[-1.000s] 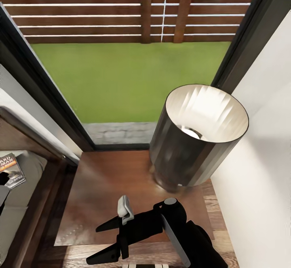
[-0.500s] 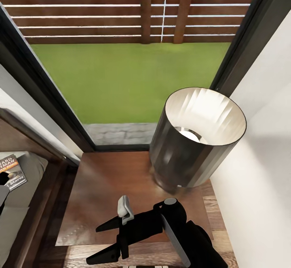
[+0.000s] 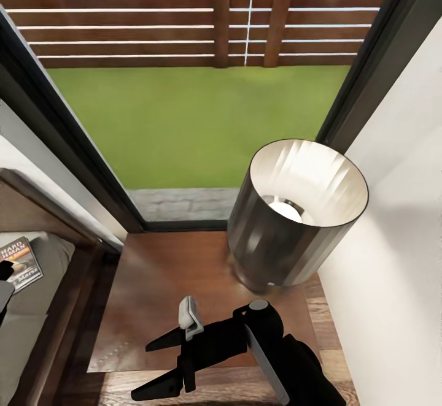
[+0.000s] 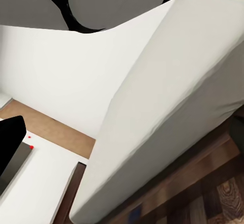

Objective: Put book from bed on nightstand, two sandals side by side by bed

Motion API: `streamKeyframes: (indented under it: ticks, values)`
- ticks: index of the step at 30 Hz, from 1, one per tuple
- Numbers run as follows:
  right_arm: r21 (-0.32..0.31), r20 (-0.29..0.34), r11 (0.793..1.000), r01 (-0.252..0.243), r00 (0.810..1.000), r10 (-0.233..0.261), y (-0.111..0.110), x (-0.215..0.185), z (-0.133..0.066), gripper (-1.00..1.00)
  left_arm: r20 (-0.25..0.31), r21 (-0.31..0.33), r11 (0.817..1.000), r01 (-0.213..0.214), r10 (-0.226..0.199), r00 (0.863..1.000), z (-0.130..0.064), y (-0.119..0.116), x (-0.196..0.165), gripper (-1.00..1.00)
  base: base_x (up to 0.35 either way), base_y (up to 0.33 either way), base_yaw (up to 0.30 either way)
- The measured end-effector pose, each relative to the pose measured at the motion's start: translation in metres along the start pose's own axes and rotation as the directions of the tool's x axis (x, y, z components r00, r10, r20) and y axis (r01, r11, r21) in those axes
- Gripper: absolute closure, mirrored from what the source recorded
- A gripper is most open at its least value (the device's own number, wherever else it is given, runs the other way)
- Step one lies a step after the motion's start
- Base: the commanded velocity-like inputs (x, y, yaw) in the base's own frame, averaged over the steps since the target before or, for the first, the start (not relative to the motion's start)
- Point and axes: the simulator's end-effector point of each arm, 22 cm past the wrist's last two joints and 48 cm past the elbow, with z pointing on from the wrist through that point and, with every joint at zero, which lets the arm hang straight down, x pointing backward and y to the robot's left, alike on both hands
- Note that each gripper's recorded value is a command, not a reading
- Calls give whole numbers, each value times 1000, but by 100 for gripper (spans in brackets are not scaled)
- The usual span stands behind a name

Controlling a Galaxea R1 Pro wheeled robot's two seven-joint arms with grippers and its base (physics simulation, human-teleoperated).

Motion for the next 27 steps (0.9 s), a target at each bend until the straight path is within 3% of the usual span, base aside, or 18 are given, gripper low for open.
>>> streamKeyframes:
  ticks: [27]
  values:
    - [0,0,1000,-1,1000,1,41,-28,2,-100,0,-2,1000,-1,1,1000,-25,-6,-42,-100,0,0,0]
